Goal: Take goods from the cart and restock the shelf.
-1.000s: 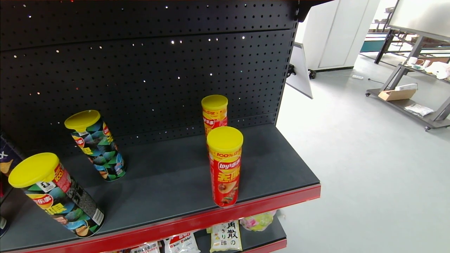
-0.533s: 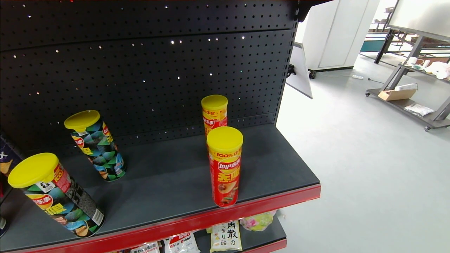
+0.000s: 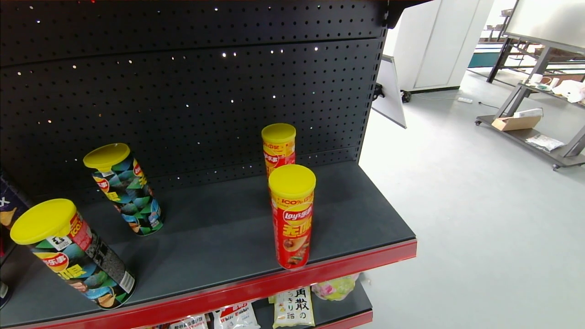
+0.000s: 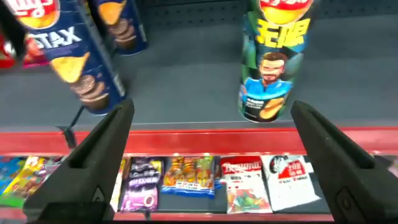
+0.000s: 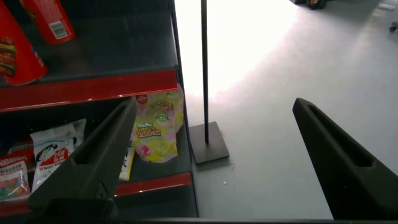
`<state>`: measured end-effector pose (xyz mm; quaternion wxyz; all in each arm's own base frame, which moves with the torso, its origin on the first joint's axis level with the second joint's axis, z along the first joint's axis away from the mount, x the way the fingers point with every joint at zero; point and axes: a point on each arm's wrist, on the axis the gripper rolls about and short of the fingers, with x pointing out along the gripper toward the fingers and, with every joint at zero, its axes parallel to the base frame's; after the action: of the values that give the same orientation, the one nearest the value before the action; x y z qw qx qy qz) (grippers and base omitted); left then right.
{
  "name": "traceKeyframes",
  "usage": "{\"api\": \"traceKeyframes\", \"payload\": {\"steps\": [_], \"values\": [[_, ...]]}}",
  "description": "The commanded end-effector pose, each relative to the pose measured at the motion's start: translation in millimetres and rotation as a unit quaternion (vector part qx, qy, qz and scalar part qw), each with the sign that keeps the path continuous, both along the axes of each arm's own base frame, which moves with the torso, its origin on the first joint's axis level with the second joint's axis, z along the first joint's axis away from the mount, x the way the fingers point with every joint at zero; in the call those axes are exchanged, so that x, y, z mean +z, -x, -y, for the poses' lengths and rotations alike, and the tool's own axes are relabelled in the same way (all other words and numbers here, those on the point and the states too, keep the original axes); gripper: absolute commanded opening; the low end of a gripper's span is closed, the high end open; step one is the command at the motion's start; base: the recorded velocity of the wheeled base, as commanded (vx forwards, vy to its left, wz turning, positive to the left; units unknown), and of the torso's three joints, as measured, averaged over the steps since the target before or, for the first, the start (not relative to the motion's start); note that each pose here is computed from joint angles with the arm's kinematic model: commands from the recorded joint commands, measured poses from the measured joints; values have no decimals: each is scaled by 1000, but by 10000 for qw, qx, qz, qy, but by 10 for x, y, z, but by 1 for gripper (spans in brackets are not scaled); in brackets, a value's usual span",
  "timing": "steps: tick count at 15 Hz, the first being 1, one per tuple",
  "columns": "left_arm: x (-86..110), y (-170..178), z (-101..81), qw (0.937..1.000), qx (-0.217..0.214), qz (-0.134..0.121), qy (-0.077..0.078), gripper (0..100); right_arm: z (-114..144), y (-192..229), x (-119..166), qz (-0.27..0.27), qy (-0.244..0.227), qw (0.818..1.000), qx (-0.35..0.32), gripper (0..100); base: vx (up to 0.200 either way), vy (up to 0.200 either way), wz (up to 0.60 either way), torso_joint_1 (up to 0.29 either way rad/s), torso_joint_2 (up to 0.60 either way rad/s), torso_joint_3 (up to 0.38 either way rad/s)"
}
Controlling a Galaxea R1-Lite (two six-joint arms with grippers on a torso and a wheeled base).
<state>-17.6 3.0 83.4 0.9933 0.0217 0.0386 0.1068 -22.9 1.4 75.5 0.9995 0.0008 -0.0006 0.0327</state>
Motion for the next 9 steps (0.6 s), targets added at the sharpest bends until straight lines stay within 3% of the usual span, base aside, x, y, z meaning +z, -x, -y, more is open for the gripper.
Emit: {"api": "traceKeyframes", "payload": {"steps": [1,5,7,9], "values": [[-20,69,33,9922,-1123,492,207,100,0,-1,1,1,1,10000,3,100,0,0,0,0,0,0],[-20,65,33,9916,-1132,479,394,100,0,-1,0,-6,1,10000,3,100,0,0,0,0,0,0],[-19,50,8,9970,-556,385,366,100,0,-1,0,-6,1,10000,3,100,0,0,0,0,0,0],[-25,65,21,9943,-852,534,366,100,0,-1,0,-6,9,10000,3,100,0,0,0,0,0,0]]}}
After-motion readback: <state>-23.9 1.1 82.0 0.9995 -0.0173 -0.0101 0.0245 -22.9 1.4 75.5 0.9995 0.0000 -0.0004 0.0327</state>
